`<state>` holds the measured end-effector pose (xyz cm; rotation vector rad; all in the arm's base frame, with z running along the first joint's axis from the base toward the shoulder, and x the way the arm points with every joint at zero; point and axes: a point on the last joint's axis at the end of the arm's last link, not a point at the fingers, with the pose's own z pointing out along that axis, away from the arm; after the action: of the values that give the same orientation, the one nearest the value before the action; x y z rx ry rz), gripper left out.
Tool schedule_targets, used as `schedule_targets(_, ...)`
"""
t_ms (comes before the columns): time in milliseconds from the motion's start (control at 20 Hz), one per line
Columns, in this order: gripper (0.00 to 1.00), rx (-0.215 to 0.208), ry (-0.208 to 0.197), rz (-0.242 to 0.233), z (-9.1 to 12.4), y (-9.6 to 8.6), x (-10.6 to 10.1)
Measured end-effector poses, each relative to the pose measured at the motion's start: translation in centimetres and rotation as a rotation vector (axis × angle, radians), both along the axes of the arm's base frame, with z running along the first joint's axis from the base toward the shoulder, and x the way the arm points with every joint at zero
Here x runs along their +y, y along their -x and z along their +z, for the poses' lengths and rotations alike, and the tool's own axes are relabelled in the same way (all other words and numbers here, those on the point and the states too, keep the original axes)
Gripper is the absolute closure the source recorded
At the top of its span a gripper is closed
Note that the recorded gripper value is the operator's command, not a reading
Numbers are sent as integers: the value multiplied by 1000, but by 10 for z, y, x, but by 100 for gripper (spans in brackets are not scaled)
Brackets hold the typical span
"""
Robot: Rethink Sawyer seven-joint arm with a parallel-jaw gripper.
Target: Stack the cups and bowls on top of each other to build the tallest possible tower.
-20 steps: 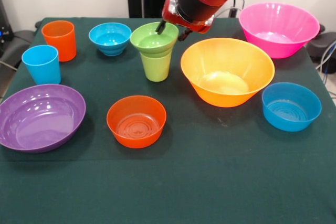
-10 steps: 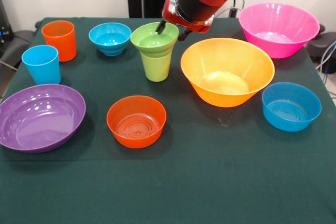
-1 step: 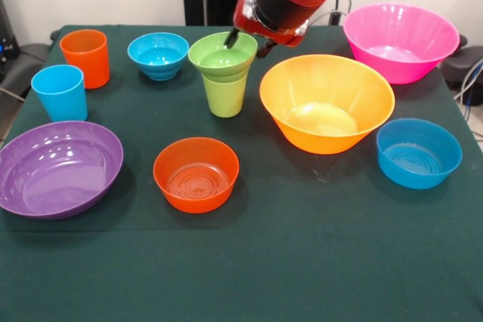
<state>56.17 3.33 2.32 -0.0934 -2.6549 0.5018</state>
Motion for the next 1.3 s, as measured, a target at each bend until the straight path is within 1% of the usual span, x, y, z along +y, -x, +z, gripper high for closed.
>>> schedule_targets(400, 0, -22, -2, 2, 11, -6, 2)
schedule_targets(850, 0, -28, -5, -5, 16, -6, 2)
schedule_targets(1050, 0, -51, -12, -13, 23, -10, 1)
schedule_targets(1250, 0, -98, -24, -13, 29, -18, 3)
schedule_targets(1300, 0, -103, -25, -13, 30, -19, 3)
